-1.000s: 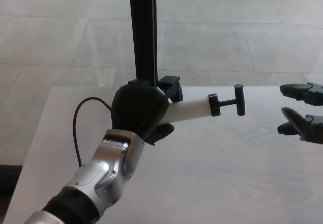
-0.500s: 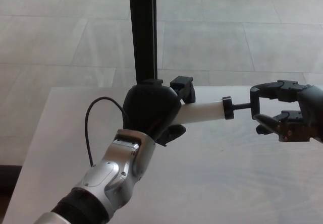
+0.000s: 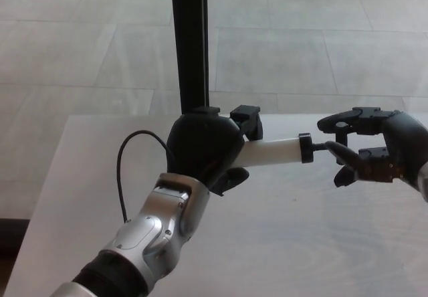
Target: The robot uses its left hand to lift the air pump kept on the middle of the desk and use the right hand to pull out the handle
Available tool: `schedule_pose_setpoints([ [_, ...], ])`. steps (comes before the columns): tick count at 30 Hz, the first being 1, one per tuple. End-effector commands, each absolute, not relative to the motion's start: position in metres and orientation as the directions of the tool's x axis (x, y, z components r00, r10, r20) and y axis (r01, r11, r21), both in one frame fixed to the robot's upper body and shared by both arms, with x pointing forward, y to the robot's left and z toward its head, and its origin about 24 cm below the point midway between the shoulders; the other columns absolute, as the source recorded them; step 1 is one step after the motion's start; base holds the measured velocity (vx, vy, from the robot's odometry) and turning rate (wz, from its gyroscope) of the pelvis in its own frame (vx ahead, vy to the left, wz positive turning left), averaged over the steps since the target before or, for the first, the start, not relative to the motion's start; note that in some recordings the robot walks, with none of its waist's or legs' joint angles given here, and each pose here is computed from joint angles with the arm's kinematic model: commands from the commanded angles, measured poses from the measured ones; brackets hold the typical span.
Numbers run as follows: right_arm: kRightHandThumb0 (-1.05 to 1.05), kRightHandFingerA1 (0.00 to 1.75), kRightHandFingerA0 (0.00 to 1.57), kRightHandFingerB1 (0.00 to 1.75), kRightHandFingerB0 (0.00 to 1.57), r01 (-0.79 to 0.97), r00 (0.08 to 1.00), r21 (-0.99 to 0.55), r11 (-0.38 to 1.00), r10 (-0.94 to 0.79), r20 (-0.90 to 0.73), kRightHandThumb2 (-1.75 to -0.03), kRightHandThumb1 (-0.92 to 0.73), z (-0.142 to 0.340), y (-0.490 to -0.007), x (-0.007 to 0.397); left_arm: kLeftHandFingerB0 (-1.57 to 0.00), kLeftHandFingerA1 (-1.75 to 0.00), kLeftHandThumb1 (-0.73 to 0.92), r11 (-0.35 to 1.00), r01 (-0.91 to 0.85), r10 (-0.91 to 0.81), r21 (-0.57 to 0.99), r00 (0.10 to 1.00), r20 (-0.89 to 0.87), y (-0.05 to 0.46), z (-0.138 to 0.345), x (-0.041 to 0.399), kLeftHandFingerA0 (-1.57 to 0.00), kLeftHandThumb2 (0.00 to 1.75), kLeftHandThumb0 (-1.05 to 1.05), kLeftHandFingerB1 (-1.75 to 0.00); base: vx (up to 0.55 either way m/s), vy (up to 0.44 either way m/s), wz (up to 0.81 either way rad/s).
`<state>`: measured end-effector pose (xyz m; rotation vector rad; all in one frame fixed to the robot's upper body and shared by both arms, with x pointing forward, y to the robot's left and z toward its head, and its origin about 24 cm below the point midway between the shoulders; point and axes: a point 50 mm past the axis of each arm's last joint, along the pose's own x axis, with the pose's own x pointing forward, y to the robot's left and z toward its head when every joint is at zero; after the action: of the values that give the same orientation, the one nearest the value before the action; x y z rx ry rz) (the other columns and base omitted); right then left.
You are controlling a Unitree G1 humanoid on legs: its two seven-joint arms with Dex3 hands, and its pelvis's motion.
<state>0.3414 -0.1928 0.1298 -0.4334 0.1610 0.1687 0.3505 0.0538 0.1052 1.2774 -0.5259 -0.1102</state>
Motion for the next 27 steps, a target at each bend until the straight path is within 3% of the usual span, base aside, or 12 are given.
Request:
schedule_pose_setpoints([
  [1, -0.18, 1.5, 0.89, 0.71, 0.83, -0.095, 0.994, -0.437, 0.894, 0.059, -0.096, -0.78, -0.7, 0.132, -0.198, 0.343, -0.85, -1.4, 0.58, 0.285, -0.22, -0.36, 0.933, 0.877, 0.317, 0.053, 0.108, 0.352, -0.88, 0.91, -0.24, -0.92, 0.0, 0.0, 0.0],
  [2, -0.18, 1.54, 0.89, 0.76, 0.89, -0.09, 0.994, -0.439, 0.894, 0.055, -0.091, -0.79, -0.7, 0.132, -0.198, 0.343, -0.87, -1.33, 0.57, 0.287, -0.214, -0.357, 0.934, 0.881, 0.311, 0.052, 0.109, 0.352, -0.9, 0.91, -0.23, -0.84, 0.0, 0.0, 0.0],
  [5, -0.14, 1.58, 0.84, 0.91, 0.88, -0.086, 0.995, -0.442, 0.893, 0.053, -0.086, -0.81, -0.68, 0.132, -0.198, 0.343, -0.85, -1.4, 0.55, 0.295, -0.223, -0.363, 0.929, 0.873, 0.325, 0.051, 0.109, 0.351, -0.89, 0.94, -0.23, -0.99, 0.0, 0.0, 0.0],
  [11, -0.14, 1.54, 0.82, 0.93, 0.86, -0.065, 0.997, -0.452, 0.89, 0.036, -0.073, -0.79, -0.68, 0.131, -0.201, 0.344, -0.86, -1.47, 0.5, 0.303, -0.237, -0.36, 0.923, 0.868, 0.342, 0.049, 0.115, 0.354, -0.87, 1.0, -0.2, -1.06, 0.0, 0.0, 0.0],
  [13, -0.15, 1.52, 0.83, 0.94, 0.87, -0.062, 0.997, -0.445, 0.894, 0.032, -0.074, -0.78, -0.68, 0.129, -0.201, 0.345, -0.87, -1.45, 0.51, 0.308, -0.233, -0.355, 0.923, 0.871, 0.338, 0.048, 0.117, 0.355, -0.85, 0.98, -0.2, -1.0, 0.0, 0.0, 0.0],
  [14, -0.15, 1.52, 0.82, 0.94, 0.87, -0.058, 0.997, -0.44, 0.896, 0.027, -0.076, -0.77, -0.68, 0.128, -0.202, 0.345, -0.86, -1.49, 0.49, 0.32, -0.23, -0.35, 0.919, 0.872, 0.34, 0.047, 0.12, 0.356, -0.84, 1.02, -0.19, -1.07, 0.0, 0.0, 0.0],
  [15, -0.16, 1.52, 0.82, 0.93, 0.87, -0.057, 0.997, -0.438, 0.897, 0.026, -0.076, -0.77, -0.68, 0.127, -0.202, 0.345, -0.74, -1.63, 0.52, 0.329, -0.229, -0.347, 0.916, 0.873, 0.343, 0.046, 0.122, 0.356, -0.78, 0.99, -0.19, -1.36, 0.0, 0.0, 0.0],
  [16, -0.18, 1.48, 0.84, 0.9, 0.87, -0.054, 0.997, -0.44, 0.896, 0.021, -0.078, -0.75, -0.68, 0.127, -0.201, 0.344, -0.63, -1.75, 0.54, 0.337, -0.224, -0.345, 0.914, 0.874, 0.342, 0.045, 0.124, 0.357, -0.79, 0.96, -0.15, -1.5, 0.0, 0.0, 0.0],
  [22, -0.18, 1.53, 0.83, 0.9, 0.86, -0.035, 0.997, -0.453, 0.891, -0.003, -0.083, -0.71, -0.7, 0.123, -0.206, 0.344, -0.63, -1.75, 0.62, 0.375, -0.234, -0.338, 0.897, 0.867, 0.367, 0.041, 0.141, 0.363, -0.84, 0.8, -0.17, -1.5, 0.0, 0.0, 0.0],
  [25, -0.17, 1.52, 0.85, 0.93, 0.86, -0.019, 0.996, -0.466, 0.884, -0.022, -0.083, -0.75, -0.69, 0.121, -0.208, 0.344, -0.62, -1.75, 0.59, 0.404, -0.249, -0.301, 0.881, 0.873, 0.384, 0.04, 0.15, 0.366, -0.84, 0.83, -0.09, -1.49, 0.0, 0.0, 0.0],
  [26, -0.17, 1.51, 0.86, 0.92, 0.87, -0.015, 0.996, -0.47, 0.883, -0.027, -0.083, -0.74, -0.69, 0.12, -0.208, 0.343, -0.64, -1.75, 0.56, 0.425, -0.254, -0.287, 0.869, 0.873, 0.395, 0.04, 0.153, 0.366, -0.72, 0.87, -0.15, -1.58, 0.0, 0.0, 0.0],
  [27, -0.17, 1.47, 0.88, 0.91, 0.86, -0.011, 0.996, -0.473, 0.881, -0.032, -0.084, -0.75, -0.69, 0.118, -0.209, 0.343, -0.6, -1.75, 0.54, 0.465, -0.265, -0.264, 0.845, 0.869, 0.418, 0.039, 0.158, 0.367, -0.75, 0.96, -0.13, -1.64, 0.0, 0.0, 0.0],
])
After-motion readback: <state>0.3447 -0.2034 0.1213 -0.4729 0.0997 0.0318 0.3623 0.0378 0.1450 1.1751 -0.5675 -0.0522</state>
